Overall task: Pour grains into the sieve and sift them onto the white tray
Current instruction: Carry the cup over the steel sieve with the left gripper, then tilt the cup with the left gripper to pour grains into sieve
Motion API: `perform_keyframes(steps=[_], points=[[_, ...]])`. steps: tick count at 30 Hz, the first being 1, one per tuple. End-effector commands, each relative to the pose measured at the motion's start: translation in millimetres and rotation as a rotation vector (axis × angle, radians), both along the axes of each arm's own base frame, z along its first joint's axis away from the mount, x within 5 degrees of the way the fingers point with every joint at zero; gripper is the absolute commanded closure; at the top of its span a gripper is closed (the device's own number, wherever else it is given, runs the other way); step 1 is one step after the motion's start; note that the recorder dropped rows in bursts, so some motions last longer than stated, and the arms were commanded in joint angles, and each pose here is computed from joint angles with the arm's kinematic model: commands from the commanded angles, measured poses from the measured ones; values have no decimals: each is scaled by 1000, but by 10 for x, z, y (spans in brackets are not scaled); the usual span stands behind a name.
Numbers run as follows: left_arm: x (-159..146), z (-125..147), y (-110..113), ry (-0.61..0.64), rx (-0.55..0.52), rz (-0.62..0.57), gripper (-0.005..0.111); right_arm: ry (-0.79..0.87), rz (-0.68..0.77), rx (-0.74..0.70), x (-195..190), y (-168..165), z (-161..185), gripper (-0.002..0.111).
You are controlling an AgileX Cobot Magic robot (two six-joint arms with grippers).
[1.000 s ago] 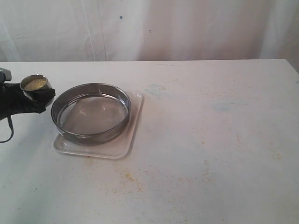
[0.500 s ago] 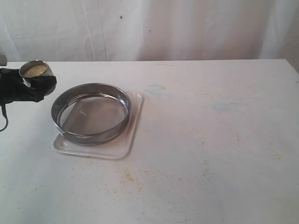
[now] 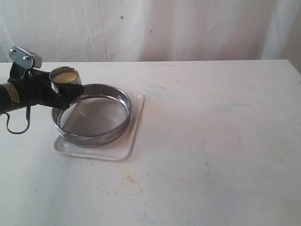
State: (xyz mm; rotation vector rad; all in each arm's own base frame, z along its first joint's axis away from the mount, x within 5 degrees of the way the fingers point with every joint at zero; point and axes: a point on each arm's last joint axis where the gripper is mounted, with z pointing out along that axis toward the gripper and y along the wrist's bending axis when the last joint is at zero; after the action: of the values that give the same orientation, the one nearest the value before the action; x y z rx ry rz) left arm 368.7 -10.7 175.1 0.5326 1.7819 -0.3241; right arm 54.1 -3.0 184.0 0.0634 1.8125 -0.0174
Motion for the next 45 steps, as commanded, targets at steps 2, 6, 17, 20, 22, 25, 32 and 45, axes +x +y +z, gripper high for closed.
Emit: perform_keyframes(steps=[2, 6, 17, 20, 22, 25, 32, 45], points=[[0, 116, -25, -18, 15, -1, 107, -15, -5, -9, 0, -4, 8, 108], [61, 216, -74, 8, 87, -50, 107, -15, -5, -9, 0, -4, 8, 108], [234, 441, -251, 39, 219, -67, 107, -15, -5, -9, 0, -4, 8, 108], [221, 414, -249, 45, 272, -93, 107, -15, -5, -9, 0, -4, 8, 108], [217, 395, -237, 62, 291, -89, 107, -15, -5, -9, 0, -4, 8, 108], [214, 374, -221, 75, 326, -85, 107, -15, -5, -9, 0, -4, 8, 108], [201, 317, -240, 85, 466, -109, 107, -15, -5, -9, 0, -4, 8, 108], [191, 268, -466, 63, 717, -115, 107, -15, -5, -9, 0, -4, 8, 108]])
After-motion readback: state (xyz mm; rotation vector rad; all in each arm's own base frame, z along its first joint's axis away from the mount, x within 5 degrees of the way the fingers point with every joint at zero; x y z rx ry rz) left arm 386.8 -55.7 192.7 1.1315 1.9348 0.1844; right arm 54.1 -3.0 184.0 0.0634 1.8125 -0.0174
